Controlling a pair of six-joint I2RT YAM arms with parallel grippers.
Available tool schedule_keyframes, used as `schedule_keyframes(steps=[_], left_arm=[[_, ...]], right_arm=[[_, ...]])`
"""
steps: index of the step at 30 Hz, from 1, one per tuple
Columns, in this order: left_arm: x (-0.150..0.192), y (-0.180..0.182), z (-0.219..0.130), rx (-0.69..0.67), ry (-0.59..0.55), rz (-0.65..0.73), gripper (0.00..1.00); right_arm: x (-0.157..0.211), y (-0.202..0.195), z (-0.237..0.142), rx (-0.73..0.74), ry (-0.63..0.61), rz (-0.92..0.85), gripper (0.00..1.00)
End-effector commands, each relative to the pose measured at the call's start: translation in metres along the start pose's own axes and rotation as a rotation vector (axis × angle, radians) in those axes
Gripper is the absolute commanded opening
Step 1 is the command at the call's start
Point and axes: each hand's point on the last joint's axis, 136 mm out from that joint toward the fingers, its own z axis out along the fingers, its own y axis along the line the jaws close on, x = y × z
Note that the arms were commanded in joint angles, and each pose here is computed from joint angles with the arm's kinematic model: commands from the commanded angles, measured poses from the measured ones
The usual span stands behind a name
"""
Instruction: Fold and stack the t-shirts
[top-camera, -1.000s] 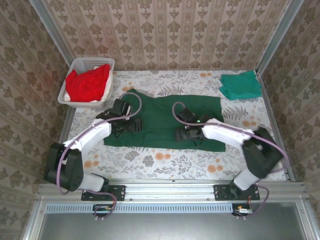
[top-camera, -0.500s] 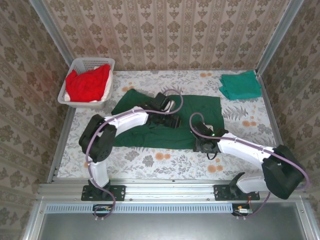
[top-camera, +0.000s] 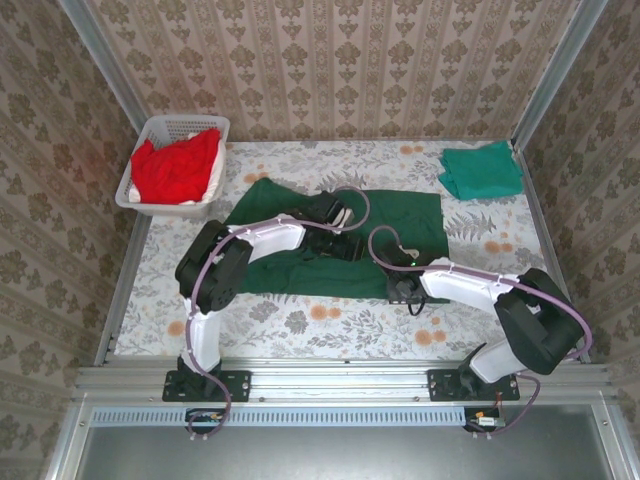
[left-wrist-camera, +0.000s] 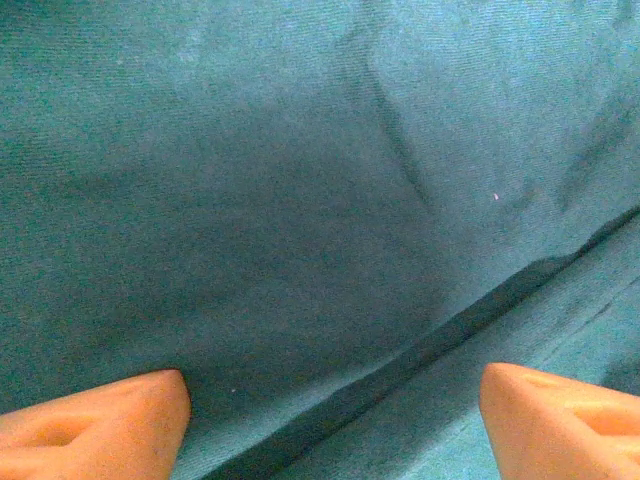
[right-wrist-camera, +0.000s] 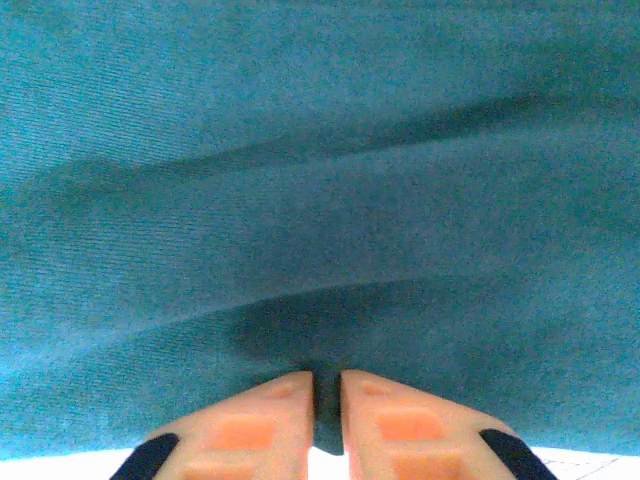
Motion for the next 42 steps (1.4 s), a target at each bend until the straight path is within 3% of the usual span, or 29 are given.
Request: schedule_keyframes(steps=[1,5,14,20,24,31,35,39,42], left_arm=[[0.010,0.019,0.014,-0.033,0.044,-0.043,0.79],[0.012,0.023,0.018,-0.038,0.056,-0.050,0.79],[0.014,0.033,0.019,-0.049,0.064,-0.074,0.79],[0.016,0.037,0.023,-0.052,0.075,-0.083,0.79],[0.016,0.041,0.025,-0.055,0.080,-0.094,0.79],[0.019,0.047,0.027,-0.061,0.094,-0.100,0.79],[0.019,0.049,0.019,-0.066,0.092,-0.098,0.78],[0.009,0.047,-0.005,-0.084,0.059,-0.079,0.79],[-0.004,0.046,-0.029,-0.106,0.020,-0.066,0.81]], right_arm=[[-0.004,-0.002,-0.015,-0.010,-0.028,-0.024,0.12],[-0.002,-0.002,-0.028,-0.050,-0.048,-0.043,0.00],[-0.009,0.007,-0.029,-0.064,-0.044,-0.067,0.00],[0.013,0.000,-0.042,-0.127,-0.065,-0.070,0.00],[0.038,-0.003,-0.039,-0.190,-0.008,-0.034,0.00],[0.058,-0.017,-0.021,-0.071,0.111,-0.037,0.00],[0.051,-0.007,-0.027,-0.096,0.123,-0.052,0.29],[0.022,-0.004,-0.055,-0.127,0.017,-0.033,0.44],[0.005,-0.010,-0.054,-0.132,-0.018,0.025,0.48]])
